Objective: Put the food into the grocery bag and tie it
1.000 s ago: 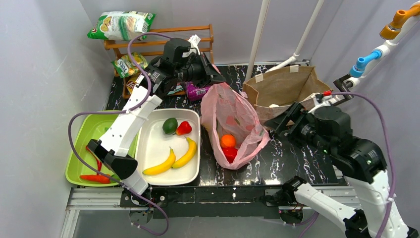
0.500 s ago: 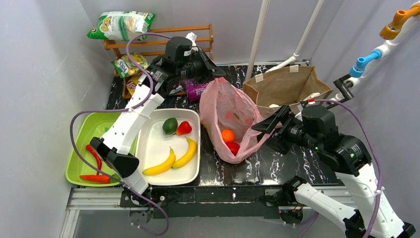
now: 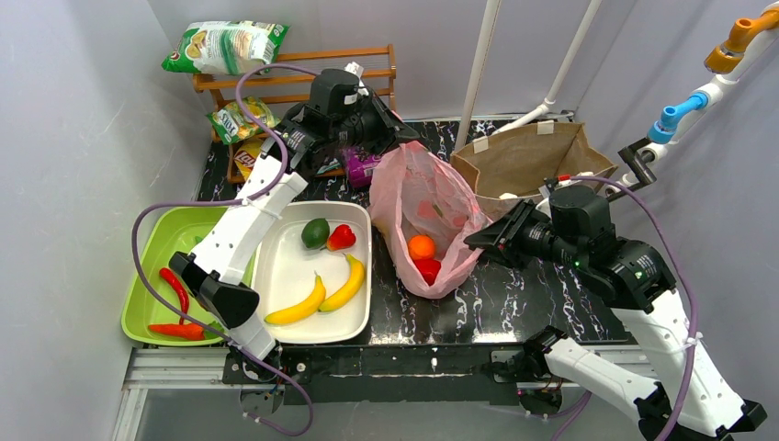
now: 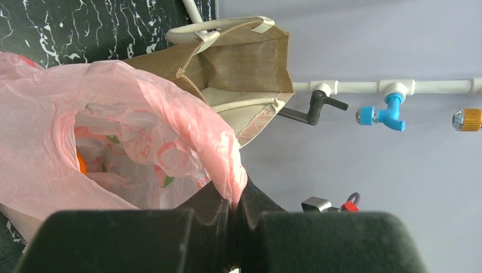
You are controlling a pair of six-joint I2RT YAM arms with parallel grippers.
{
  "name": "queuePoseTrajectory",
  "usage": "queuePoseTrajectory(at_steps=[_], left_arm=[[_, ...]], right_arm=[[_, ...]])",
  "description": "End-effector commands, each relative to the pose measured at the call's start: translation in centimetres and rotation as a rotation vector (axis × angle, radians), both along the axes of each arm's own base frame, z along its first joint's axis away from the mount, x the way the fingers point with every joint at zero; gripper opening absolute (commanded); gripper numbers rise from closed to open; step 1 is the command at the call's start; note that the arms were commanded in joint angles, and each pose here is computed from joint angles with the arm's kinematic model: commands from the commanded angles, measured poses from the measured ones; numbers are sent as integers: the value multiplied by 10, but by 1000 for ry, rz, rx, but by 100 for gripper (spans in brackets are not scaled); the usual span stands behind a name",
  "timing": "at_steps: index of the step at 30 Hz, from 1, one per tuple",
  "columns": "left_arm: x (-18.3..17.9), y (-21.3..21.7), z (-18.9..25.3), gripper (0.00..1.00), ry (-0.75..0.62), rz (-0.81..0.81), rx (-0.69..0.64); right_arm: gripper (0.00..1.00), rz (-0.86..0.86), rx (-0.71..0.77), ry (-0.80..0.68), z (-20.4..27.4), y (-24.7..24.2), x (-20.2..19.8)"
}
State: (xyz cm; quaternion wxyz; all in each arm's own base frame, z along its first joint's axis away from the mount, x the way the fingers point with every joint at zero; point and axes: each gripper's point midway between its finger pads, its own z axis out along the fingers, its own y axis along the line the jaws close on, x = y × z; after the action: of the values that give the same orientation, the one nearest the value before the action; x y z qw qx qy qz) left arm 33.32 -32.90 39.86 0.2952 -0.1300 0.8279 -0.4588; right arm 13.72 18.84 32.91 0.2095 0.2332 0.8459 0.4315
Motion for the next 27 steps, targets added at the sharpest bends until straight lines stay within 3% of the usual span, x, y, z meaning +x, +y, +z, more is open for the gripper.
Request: queuePoseTrajectory(at_steps=[1, 3, 17, 27], left_arm=[[-8, 15, 20, 0, -38, 34, -28], [-12, 16, 27, 0, -44, 33, -37], [-76, 83, 98, 0, -276, 1, 113], [-120, 151, 124, 0, -383, 153, 144]], right_arm=[[17, 17, 20, -65, 12, 5, 6], [1, 27, 11, -98, 22, 4, 7], [1, 116, -128, -536, 155, 13, 55], [1, 421, 67, -625, 187, 87, 75]])
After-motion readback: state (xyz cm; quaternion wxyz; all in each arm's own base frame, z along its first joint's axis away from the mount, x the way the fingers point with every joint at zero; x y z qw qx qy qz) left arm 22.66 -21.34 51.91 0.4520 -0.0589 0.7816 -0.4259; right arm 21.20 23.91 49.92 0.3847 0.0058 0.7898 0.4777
